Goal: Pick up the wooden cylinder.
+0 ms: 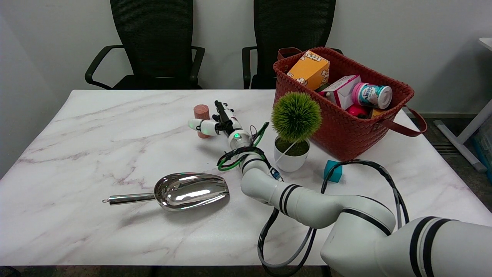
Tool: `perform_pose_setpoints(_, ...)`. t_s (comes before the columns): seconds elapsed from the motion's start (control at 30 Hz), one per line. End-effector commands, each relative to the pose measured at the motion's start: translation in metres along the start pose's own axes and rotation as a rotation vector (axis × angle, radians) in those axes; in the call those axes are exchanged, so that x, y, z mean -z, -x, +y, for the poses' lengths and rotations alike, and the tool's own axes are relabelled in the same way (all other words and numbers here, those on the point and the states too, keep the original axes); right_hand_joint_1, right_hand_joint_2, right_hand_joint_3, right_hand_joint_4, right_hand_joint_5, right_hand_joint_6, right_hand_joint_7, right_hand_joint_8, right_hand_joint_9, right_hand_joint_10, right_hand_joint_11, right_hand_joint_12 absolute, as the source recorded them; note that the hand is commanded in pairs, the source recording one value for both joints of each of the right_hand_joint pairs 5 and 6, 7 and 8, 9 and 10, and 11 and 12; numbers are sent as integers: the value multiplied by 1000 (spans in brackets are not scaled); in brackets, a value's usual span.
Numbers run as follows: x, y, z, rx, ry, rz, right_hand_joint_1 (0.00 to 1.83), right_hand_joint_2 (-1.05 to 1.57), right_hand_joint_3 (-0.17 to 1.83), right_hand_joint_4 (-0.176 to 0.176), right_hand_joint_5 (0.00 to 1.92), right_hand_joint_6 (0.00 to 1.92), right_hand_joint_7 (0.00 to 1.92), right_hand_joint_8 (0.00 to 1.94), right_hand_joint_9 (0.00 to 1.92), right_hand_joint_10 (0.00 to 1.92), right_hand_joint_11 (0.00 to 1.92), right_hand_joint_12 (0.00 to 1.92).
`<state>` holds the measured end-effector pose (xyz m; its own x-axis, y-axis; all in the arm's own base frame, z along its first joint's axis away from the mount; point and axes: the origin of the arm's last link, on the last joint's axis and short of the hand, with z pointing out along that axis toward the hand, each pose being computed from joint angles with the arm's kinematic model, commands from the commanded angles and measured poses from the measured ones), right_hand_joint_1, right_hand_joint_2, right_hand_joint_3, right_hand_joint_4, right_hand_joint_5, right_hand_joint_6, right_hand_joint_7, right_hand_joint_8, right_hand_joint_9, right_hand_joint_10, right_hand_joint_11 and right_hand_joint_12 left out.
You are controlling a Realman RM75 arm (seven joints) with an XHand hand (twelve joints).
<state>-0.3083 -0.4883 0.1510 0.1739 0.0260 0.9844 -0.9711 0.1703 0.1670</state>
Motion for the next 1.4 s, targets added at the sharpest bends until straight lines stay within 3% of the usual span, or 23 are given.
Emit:
perform_pose_setpoints(0.03, 0, 3, -6, -6, -18, -1, 1082, 879, -175, 0, 0, 0, 10, 10, 211, 211, 160, 160)
perform_pose_setpoints(0.47, 1, 10, -9, -15, -22, -13, 1063, 857, -175, 0, 0, 0, 183, 183, 276, 276, 139, 139)
perform_pose_setpoints(0.6, 0, 11, -10, -17, -20, -18, 1065, 854, -175, 0, 0, 0, 435, 435, 343, 343, 111, 111)
perform_pose_setpoints(0.83, 1, 12, -6, -20, -6, -27, 1068, 840, -175, 0, 285, 285, 616, 616, 420, 420, 96, 96)
perform_pose_setpoints(0.97, 3, 12, 0, -42, 14, -25, 1051, 860, -175, 0, 620, 620, 826, 826, 456, 456, 89, 89)
perform_pose_setpoints(1.03, 4, 12, 3, -58, 27, -21, 1049, 863, -175, 0, 687, 687, 871, 871, 468, 468, 81, 81)
perform_pose_setpoints(1.4, 5, 7, 10, -56, 38, -6, 991, 982, -175, 0, 651, 651, 873, 873, 513, 513, 71, 71)
